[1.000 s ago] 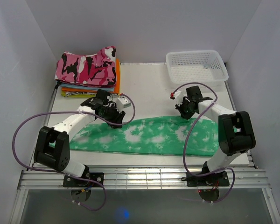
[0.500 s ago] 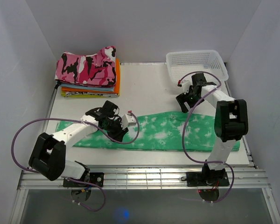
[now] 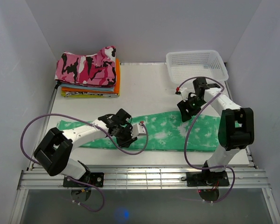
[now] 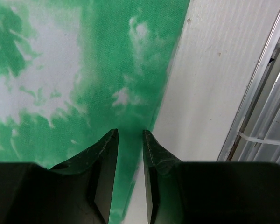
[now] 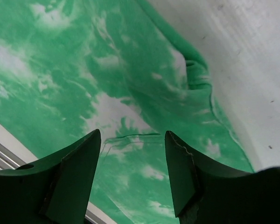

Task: Fold and stack the trousers
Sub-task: Fold the trousers

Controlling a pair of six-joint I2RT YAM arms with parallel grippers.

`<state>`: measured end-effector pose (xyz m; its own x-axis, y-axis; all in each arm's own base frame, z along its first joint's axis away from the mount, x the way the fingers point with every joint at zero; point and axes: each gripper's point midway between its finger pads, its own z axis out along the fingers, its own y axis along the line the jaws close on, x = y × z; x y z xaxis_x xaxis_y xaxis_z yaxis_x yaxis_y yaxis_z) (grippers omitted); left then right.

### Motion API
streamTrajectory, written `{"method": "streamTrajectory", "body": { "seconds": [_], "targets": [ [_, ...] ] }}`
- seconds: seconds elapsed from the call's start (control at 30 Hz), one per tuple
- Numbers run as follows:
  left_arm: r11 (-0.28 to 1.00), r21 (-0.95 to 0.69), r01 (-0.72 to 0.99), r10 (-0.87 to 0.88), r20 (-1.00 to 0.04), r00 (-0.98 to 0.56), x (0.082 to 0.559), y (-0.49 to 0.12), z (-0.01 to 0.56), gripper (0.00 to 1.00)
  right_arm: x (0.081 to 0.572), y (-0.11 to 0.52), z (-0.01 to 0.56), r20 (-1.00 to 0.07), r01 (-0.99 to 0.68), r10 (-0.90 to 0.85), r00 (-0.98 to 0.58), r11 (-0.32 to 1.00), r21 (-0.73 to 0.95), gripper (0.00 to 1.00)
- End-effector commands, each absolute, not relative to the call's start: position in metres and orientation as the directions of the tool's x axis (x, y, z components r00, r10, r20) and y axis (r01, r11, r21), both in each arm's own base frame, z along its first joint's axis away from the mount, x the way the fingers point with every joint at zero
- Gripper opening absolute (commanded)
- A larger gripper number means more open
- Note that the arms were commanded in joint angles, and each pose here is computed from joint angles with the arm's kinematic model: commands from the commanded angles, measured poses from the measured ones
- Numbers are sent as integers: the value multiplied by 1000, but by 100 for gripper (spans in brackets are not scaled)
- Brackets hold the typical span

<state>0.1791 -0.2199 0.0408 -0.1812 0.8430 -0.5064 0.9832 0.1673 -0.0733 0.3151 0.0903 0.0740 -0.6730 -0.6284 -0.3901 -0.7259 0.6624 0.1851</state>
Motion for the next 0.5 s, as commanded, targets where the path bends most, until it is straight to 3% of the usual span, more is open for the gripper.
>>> {"method": "streamTrajectory", "body": {
  "seconds": [0.0,0.47],
  "targets": [
    [164,-49,985,847,-505,-166,183,-227,36,38,300,91,62,-344,-712,-628,-698,660,241,63],
    [101,-47,994,851,-513,-111,168,-233,32,35,305,87,39,-310,-682,-611,-728,692,238,62]
  ]
}}
